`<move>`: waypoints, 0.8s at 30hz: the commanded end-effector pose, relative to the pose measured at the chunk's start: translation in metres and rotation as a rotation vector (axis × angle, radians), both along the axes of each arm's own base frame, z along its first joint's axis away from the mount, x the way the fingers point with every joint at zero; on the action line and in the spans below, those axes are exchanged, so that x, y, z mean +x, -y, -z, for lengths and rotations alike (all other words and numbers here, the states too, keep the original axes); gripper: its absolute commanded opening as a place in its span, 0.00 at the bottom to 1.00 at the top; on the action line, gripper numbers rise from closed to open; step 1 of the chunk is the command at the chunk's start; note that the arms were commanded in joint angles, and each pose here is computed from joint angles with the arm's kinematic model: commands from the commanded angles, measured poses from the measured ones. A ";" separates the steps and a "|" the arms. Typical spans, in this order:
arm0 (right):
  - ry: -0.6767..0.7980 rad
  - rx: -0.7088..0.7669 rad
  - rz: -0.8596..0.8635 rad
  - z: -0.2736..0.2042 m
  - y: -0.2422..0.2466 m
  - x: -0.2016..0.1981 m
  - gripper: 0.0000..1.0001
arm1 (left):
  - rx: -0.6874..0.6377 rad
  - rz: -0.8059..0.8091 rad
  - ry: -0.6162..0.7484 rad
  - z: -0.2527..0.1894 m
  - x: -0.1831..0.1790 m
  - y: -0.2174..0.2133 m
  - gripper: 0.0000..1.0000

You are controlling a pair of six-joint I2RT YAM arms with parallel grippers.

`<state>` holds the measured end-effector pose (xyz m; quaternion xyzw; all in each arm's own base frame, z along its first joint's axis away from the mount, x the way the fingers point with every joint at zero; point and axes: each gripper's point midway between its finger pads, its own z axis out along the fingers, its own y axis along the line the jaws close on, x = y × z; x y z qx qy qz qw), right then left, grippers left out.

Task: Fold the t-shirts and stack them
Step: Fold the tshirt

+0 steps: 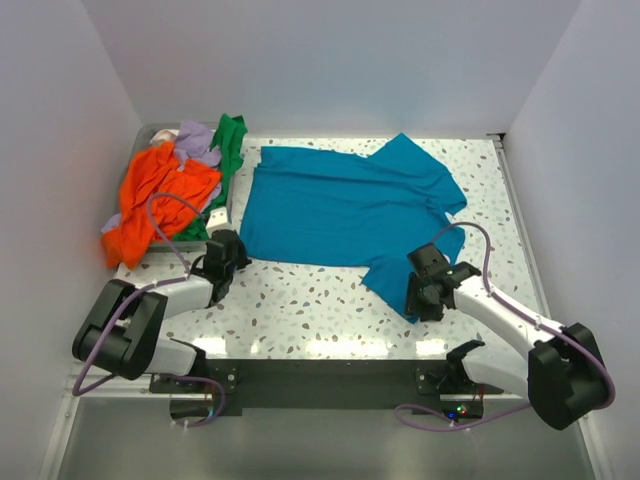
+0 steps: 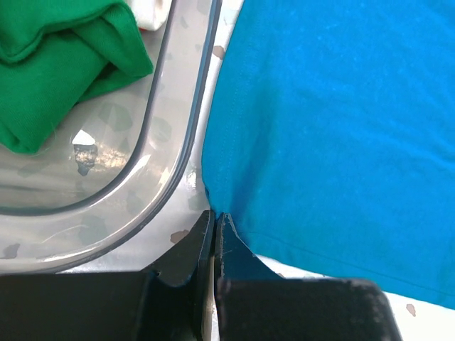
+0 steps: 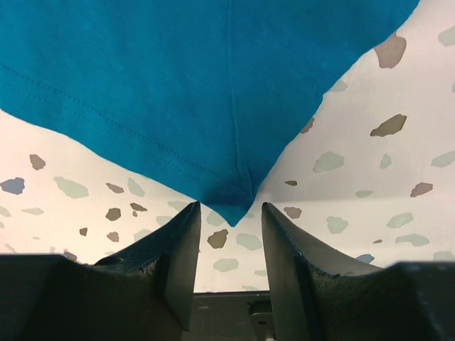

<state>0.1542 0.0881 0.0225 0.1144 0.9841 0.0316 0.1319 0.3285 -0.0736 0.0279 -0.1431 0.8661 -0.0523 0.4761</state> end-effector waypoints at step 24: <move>0.041 0.001 0.093 0.007 0.003 0.000 0.33 | 0.000 0.005 0.020 -0.011 0.002 -0.002 0.00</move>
